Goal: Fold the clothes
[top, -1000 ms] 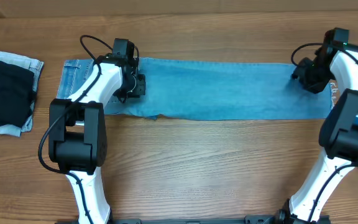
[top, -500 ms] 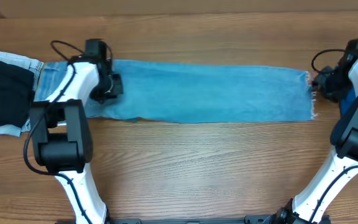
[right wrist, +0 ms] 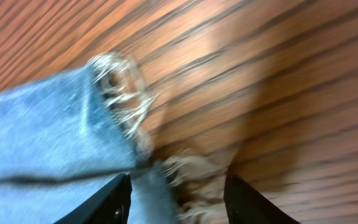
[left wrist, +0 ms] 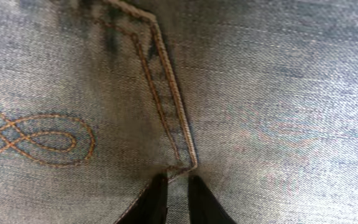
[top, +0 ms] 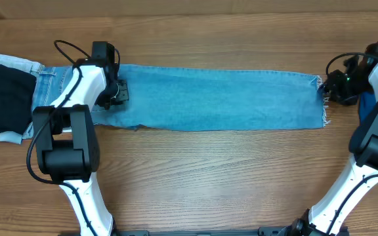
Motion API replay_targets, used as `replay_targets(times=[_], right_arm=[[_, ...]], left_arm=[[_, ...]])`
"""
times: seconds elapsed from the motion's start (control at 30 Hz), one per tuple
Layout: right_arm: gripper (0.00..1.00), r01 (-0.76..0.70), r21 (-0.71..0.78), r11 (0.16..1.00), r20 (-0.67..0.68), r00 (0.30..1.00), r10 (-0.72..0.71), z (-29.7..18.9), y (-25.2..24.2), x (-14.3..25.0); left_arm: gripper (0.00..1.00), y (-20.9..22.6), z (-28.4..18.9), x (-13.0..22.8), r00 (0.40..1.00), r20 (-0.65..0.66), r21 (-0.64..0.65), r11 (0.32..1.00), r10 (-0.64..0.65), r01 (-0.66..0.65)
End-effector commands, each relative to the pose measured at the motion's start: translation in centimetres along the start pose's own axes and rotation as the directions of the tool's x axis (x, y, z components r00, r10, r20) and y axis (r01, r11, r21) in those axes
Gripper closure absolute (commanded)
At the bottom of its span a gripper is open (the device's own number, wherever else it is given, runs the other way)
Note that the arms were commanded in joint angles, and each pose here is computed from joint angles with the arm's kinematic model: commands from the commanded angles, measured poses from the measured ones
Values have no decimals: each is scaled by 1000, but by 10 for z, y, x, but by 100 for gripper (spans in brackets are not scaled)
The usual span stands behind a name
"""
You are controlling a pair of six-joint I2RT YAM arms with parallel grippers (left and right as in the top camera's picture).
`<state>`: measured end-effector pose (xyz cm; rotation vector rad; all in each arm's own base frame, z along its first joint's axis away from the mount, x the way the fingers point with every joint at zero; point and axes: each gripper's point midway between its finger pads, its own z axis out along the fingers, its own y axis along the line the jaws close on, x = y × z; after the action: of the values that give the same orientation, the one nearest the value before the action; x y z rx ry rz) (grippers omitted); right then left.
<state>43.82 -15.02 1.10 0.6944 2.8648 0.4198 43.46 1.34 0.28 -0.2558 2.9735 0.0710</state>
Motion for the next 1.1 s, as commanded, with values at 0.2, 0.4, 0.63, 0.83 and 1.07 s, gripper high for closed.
replay_targets(times=[0.2, 0.4, 0.63, 0.83, 1.07], right_arm=[[67, 69, -87, 994, 0, 998, -69, -2, 18, 1], [94, 65, -88, 994, 0, 998, -66, -2, 18, 1], [96, 33, -117, 993, 51, 998, -28, -6, 24, -13], [96, 40, -195, 980, 158, 987, -9, -34, 43, -44], [96, 77, -217, 973, 234, 972, -25, -51, 51, -59]], left_arm=[[49, -23, -54, -39, 997, 53, 97, 994, 50, -55], [48, -26, -99, -64, 990, 130, 103, 993, 48, -62], [48, -23, -98, -56, 994, 98, 90, 994, 56, -65], [48, -23, -98, -55, 994, 94, 90, 994, 55, -64], [48, -23, -98, -55, 994, 94, 91, 994, 55, -63]])
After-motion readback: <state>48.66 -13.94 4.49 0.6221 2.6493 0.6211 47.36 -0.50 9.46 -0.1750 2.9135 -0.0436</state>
